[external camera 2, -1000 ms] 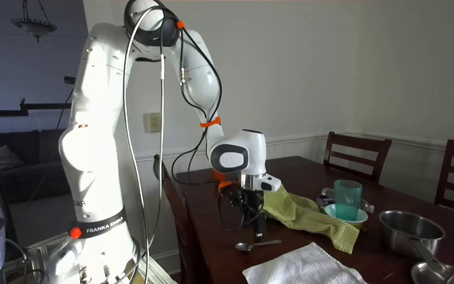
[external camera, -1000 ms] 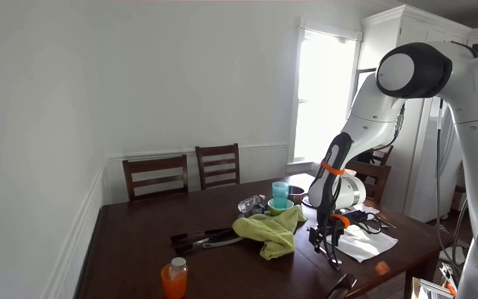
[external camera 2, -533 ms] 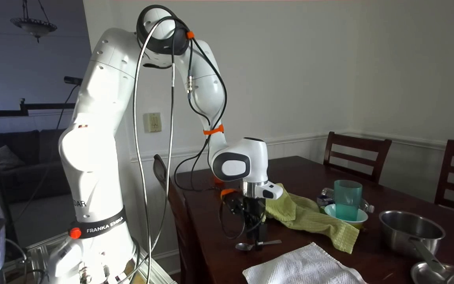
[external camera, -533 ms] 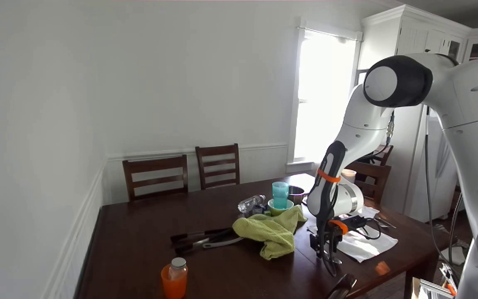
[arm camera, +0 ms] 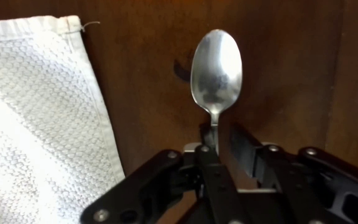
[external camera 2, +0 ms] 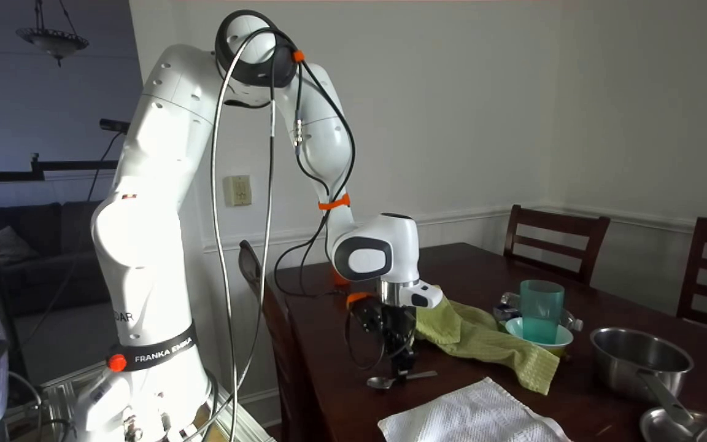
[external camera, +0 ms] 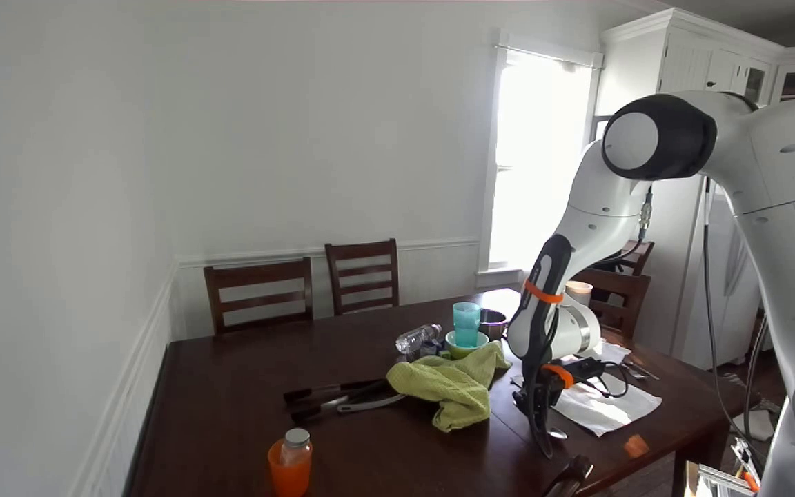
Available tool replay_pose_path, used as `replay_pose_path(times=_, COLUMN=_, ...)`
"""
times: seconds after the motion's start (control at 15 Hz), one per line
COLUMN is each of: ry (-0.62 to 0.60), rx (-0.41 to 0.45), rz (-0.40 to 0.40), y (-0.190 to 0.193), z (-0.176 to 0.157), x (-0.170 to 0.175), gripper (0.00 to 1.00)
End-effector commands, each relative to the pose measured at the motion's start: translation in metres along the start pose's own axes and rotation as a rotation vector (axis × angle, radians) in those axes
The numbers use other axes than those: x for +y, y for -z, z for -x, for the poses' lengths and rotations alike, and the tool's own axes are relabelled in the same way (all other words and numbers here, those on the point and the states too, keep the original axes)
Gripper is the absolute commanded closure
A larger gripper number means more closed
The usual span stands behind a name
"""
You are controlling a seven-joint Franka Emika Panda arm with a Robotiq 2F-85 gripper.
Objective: Put the spoon on the paper towel and fold it
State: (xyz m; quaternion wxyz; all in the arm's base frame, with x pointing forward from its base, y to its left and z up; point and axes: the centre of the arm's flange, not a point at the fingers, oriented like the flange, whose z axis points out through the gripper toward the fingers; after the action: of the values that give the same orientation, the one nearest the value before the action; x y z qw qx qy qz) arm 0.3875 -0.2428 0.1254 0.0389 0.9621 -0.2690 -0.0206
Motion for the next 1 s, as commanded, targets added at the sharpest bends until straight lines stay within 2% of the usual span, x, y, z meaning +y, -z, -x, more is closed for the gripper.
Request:
replay_pose_path(times=0.0, ry=-0.03, rx=0.02, rz=0.004, y=-0.001, z=-0.003, x=0.008, gripper=1.0)
replay_pose_path(times=0.33, ry=-0.039, rx=0.052, rz=0.022, y=0.023, z=-0.002, x=0.034, gripper=0.98)
replay_pose_path(times=0.53, ry=-0.043, rx=0.08, rz=0.037, y=0.039, z=-0.007, x=0.062, gripper=0.98)
replay_pose_path(times=0.8, ry=0.025, rx=0.1, rz=0.058, y=0.049, z=-0.012, x=0.106, gripper=0.98)
replay_pose_path(times=0.93, ry=0.027, rx=0.099, rz=0.038, y=0.048, z=-0.014, x=0.12, gripper=0.98)
